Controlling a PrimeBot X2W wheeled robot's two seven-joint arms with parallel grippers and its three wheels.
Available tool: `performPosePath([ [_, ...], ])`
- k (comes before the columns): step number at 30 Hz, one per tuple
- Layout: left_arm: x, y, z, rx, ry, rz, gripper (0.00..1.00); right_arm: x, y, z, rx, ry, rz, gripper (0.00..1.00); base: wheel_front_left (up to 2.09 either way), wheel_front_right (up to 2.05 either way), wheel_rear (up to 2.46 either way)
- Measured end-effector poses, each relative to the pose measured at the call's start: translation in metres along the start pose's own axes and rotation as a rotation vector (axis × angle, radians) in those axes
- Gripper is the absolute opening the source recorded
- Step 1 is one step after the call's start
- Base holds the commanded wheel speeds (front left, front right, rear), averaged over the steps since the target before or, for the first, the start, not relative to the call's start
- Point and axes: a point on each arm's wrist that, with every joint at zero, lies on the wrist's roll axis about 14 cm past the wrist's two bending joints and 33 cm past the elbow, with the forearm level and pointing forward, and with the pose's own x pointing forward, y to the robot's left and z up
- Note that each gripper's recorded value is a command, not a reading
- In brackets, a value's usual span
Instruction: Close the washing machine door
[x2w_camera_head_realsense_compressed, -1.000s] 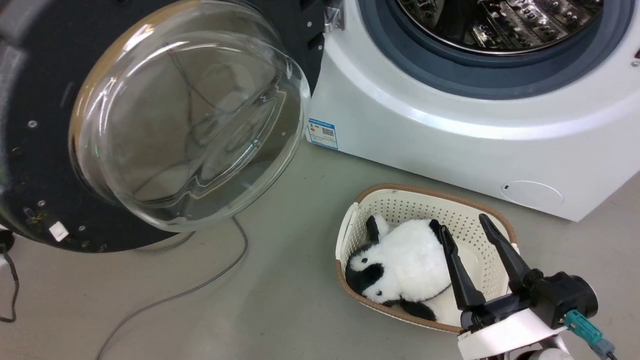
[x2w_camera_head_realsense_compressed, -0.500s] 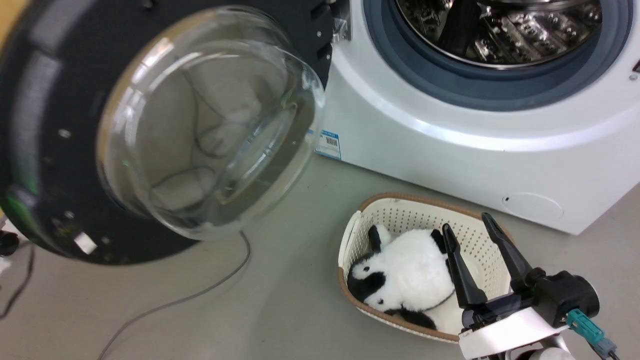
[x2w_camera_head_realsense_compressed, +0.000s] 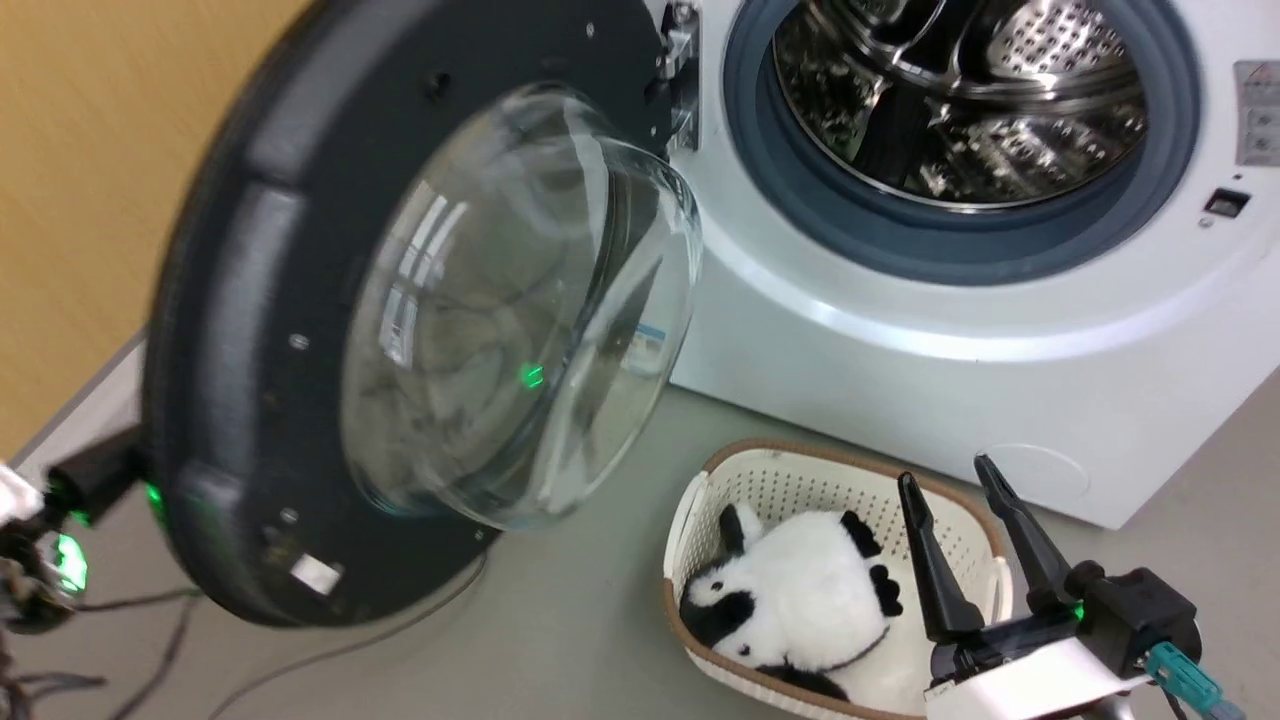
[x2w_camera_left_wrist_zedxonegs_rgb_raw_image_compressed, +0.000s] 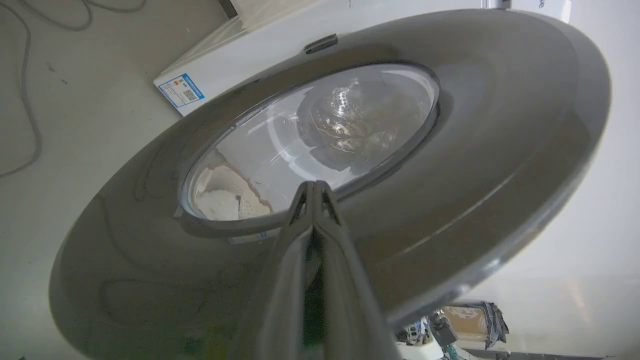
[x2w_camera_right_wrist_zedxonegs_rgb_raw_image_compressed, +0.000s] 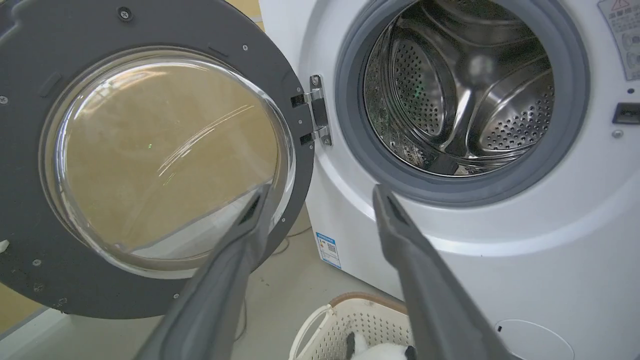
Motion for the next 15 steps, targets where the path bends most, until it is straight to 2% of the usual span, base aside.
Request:
performPosePath([
  [7, 0.018, -0.017, -0.061, 0.018, 0.162, -0.079, 0.0, -0.011, -0.008, 0.011, -0.011, -0.022, -0.041, 1.0, 0.0, 0.0, 0.0],
  [15, 0.039, -0.04, -0.155, -0.056, 0.358, -0.207, 0.0, -0.038, -0.031, 0.021, -0.021, -0.038, -0.138, 1.0, 0.0, 0.0, 0.0],
])
